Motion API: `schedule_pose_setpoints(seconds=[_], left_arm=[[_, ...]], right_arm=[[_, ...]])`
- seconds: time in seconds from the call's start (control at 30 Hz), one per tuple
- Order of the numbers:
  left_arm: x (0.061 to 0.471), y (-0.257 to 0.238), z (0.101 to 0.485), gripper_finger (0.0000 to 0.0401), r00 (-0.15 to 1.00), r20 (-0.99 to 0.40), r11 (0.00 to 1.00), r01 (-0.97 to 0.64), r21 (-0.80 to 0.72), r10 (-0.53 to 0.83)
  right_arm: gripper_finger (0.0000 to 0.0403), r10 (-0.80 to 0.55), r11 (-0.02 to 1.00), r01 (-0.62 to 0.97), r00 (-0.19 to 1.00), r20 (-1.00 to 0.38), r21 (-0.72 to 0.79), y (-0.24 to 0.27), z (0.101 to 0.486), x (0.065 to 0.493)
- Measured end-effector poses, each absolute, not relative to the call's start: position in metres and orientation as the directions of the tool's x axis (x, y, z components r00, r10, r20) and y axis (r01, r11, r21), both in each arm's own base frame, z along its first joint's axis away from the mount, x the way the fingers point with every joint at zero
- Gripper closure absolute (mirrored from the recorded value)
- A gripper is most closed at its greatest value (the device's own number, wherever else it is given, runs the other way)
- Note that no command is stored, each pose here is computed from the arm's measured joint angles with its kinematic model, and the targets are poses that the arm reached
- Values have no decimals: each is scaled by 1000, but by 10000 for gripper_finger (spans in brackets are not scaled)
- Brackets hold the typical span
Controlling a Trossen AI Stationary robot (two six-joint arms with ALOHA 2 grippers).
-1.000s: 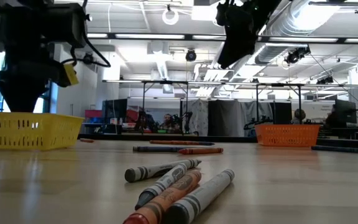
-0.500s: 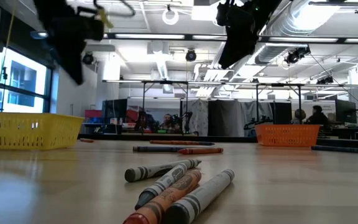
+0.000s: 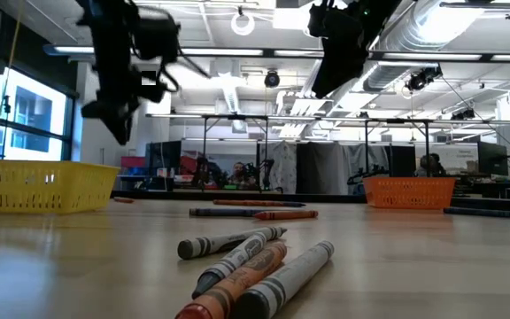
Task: Sort crayons
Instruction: Put the orange crayon into the yellow bin
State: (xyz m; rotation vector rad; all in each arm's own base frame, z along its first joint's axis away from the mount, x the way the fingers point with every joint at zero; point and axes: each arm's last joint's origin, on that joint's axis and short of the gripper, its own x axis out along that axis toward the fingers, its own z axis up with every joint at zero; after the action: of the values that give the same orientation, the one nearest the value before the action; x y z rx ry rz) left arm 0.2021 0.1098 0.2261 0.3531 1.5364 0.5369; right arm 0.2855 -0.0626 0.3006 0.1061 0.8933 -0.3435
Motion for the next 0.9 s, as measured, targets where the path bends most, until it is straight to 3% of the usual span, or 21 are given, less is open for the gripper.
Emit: schedule_pose_setpoints(seconds=[0.2,0.47,0.9], left_arm=[[204,146,200,338,-55,-914,910,-89,405,401],[202,170,173,350,-146,-927,939,34,343,344],[208,184,146,351,-167,-931,941,154,300,325]], right_arm=[[238,-320,919,379,548,-773,-112,-65,300,284],[238,-323,925,355,545,-774,-136,-65,300,284],[238,-323,926,352,545,-774,-138,-65,300,284]])
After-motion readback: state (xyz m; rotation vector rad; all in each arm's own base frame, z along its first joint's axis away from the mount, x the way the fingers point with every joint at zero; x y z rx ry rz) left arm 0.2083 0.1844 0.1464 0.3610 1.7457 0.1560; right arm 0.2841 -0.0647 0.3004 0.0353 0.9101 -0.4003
